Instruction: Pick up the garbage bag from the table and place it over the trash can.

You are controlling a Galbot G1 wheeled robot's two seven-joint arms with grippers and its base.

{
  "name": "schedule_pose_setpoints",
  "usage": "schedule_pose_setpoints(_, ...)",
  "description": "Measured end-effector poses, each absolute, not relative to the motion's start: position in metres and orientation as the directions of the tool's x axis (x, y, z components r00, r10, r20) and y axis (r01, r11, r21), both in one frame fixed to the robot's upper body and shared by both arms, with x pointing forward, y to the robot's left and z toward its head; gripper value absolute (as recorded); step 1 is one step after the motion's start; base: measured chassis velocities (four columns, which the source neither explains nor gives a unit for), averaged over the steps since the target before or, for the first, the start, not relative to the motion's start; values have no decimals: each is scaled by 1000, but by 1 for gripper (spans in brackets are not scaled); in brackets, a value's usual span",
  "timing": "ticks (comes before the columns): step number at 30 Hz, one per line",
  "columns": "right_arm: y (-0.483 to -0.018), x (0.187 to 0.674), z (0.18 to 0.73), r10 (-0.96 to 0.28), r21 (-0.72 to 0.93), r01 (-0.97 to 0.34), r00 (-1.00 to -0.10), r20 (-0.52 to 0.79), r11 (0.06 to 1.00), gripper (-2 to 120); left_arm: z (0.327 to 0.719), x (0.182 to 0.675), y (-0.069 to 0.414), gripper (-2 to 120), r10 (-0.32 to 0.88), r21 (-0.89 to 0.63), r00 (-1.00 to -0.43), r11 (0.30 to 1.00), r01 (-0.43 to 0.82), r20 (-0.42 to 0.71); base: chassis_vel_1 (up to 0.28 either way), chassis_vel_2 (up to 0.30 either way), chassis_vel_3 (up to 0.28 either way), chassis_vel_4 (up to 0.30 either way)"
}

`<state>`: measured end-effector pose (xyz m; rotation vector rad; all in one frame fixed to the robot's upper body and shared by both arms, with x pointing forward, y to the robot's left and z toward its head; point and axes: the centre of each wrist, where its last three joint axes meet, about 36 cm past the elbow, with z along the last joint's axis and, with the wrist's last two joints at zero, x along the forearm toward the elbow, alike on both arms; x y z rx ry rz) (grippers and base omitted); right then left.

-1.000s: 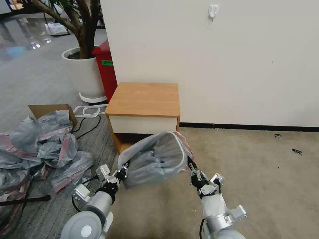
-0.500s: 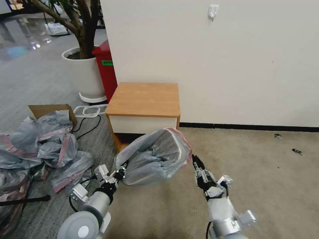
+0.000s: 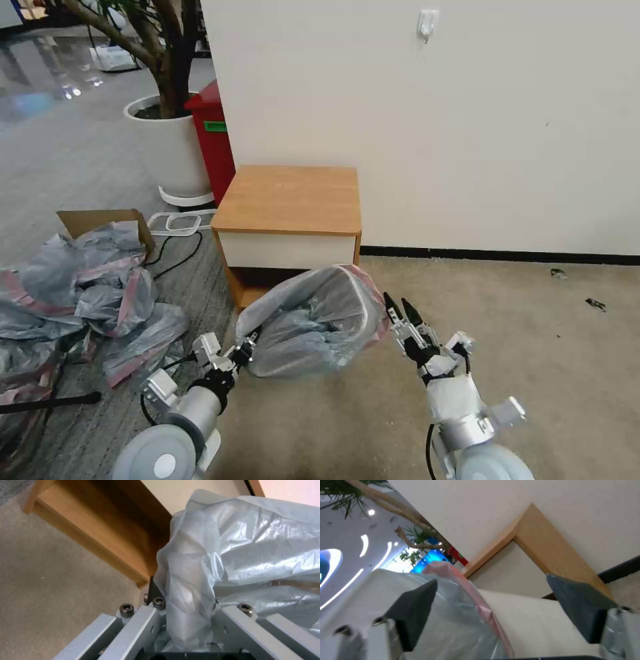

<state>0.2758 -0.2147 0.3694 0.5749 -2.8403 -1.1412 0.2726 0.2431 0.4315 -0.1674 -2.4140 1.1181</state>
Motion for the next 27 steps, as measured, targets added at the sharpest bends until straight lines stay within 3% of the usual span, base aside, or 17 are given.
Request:
schedule_pose_setpoints(4,-213,280,365,-374,677,-344,-921,-108,651,100,434,272,243,4,311,-747,-878,661,-75,363,0,0,0,0)
schedule_pose_setpoints(11,-211,284,360,-388,682,-356,-915,-114,639,96,434,269,242,4,310,-742,-876,666,-78,370,0,0,0,0)
schedule_pose_setpoints(27,-207,286,358,-389,690,-353,-914,-111,632,36,432,267,239,4,318,-737,-871,672,-71,374,0,0,0,0)
